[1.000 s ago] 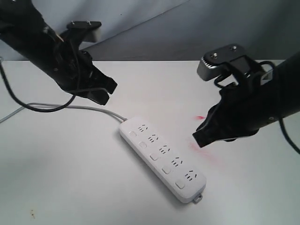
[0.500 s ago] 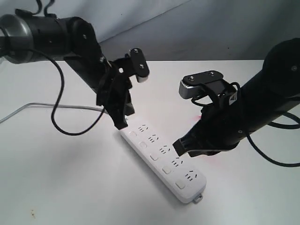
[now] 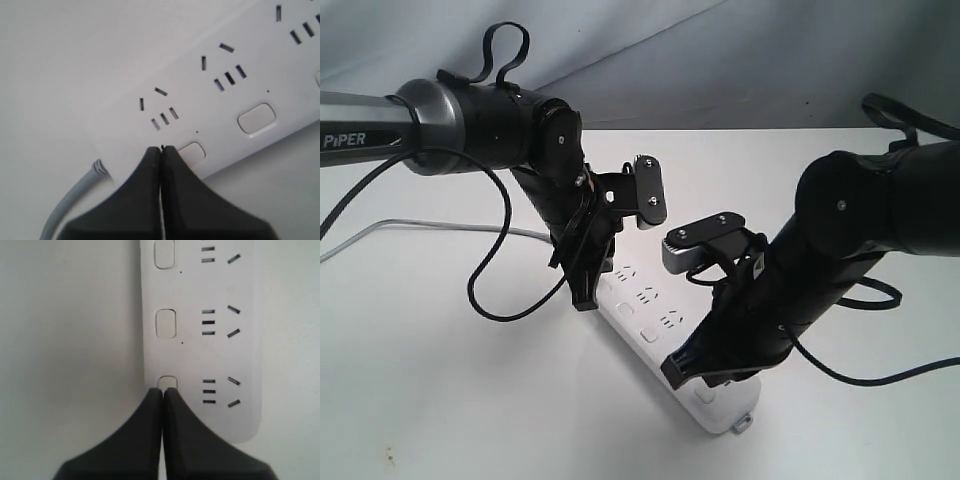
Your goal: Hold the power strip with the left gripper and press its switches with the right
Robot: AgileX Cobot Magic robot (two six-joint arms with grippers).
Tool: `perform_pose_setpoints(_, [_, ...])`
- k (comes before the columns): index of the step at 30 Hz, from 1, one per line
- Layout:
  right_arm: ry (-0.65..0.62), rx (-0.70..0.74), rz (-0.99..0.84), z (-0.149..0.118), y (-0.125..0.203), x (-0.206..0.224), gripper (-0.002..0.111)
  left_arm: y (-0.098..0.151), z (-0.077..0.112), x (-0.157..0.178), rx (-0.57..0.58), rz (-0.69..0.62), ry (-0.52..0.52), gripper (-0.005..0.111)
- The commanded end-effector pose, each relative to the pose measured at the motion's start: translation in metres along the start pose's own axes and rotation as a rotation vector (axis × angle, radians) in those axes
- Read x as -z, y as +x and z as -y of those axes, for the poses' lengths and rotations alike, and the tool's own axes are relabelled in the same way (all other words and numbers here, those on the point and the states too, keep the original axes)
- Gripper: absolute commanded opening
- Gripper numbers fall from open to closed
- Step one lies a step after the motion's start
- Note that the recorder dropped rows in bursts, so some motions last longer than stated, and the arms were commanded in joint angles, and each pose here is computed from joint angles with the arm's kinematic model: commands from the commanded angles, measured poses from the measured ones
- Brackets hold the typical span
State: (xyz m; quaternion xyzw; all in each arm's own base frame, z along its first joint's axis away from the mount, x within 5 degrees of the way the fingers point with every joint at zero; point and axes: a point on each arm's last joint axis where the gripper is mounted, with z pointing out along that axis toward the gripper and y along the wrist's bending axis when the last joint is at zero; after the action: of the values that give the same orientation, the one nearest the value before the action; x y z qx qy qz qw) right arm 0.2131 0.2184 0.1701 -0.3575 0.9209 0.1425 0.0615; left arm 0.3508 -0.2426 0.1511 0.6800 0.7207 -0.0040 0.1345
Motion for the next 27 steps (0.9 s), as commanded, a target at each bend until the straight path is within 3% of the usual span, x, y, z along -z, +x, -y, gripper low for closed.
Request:
perform_pose_setpoints(1, [0.006,-0.003,-0.032,0.002,-0.001,-0.013,0.000,-0.002,0.000,0.001,0.007,0.002,-0.006,0.000])
perform_pose_setpoints(12, [0.007,-0.015,-0.041,0.005,-0.002,-0.022,0.000,-0.002,0.001,0.000,0.015,0.004,0.004,0.000])
perform_pose_setpoints(27, [-0.005,-0.036,-0.027,0.003,-0.003,-0.023,0.000,0.010,0.006,-0.041,-0.019,-0.099,0.064,0.000])
